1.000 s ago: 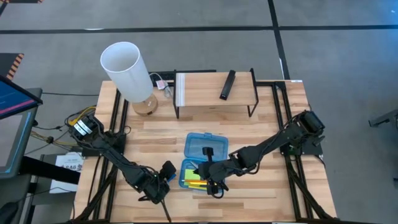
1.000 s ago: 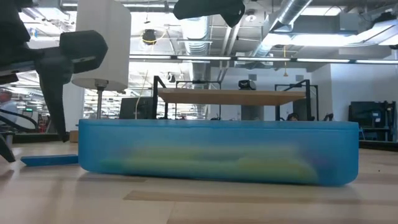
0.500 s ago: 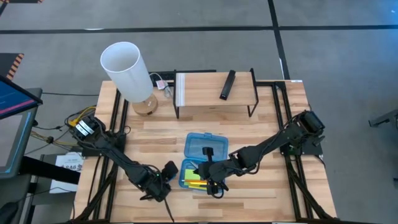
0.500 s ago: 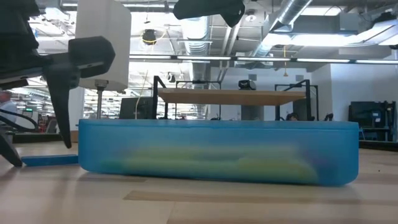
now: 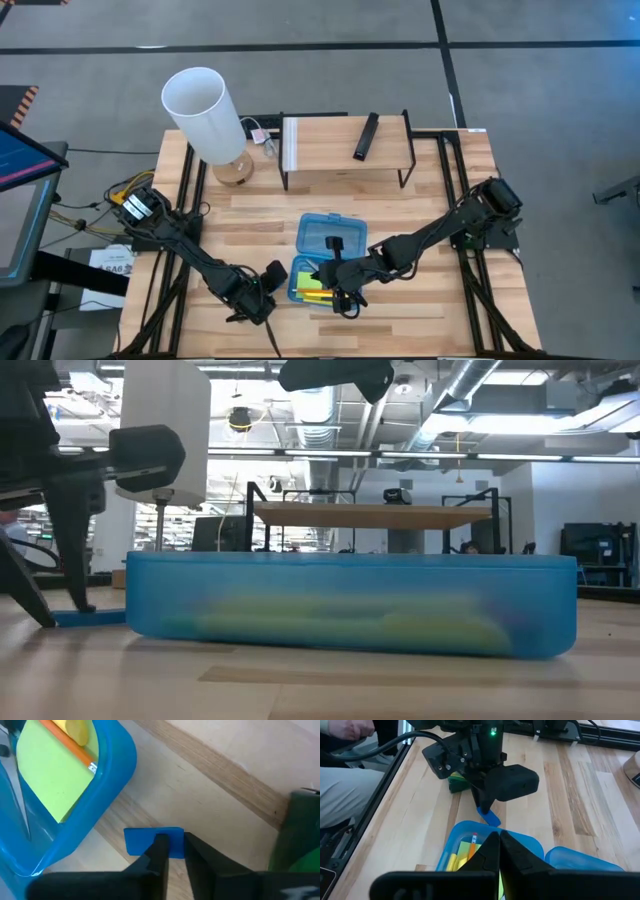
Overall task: Pack school essentials
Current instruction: Put the blue eraser into the blue supply box
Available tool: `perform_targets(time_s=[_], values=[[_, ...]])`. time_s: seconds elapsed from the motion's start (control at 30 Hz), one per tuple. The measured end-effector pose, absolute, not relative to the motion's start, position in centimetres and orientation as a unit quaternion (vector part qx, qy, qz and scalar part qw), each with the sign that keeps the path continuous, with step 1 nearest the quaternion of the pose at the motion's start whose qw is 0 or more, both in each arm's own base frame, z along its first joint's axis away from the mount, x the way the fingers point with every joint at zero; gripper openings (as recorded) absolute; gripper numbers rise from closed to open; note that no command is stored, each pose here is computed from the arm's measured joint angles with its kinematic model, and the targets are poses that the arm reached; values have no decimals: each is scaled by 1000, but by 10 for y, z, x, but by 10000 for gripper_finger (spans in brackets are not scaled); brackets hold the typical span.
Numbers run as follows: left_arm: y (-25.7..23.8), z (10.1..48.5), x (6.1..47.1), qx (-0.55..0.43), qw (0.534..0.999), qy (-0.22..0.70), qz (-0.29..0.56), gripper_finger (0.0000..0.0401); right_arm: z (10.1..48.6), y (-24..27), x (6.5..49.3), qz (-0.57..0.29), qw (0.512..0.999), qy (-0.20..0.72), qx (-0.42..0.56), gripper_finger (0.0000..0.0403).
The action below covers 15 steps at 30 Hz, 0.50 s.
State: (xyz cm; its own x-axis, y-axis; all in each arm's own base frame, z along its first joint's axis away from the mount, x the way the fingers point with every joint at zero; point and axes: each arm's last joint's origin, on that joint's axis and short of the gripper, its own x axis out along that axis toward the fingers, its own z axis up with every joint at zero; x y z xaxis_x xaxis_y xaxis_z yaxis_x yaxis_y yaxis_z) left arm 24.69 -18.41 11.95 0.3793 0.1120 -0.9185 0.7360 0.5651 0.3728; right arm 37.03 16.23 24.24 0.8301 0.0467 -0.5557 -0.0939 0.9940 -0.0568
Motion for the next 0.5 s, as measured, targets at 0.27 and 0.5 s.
perform_targets(time_s=[0.27, 0.5], values=[[-185, 121, 247, 408, 724, 516, -208, 3, 242, 162, 370, 37, 956, 289, -41, 22], [-191, 136, 256, 386, 726, 535, -192, 0, 242, 162, 370, 37, 956, 289, -41, 16]])
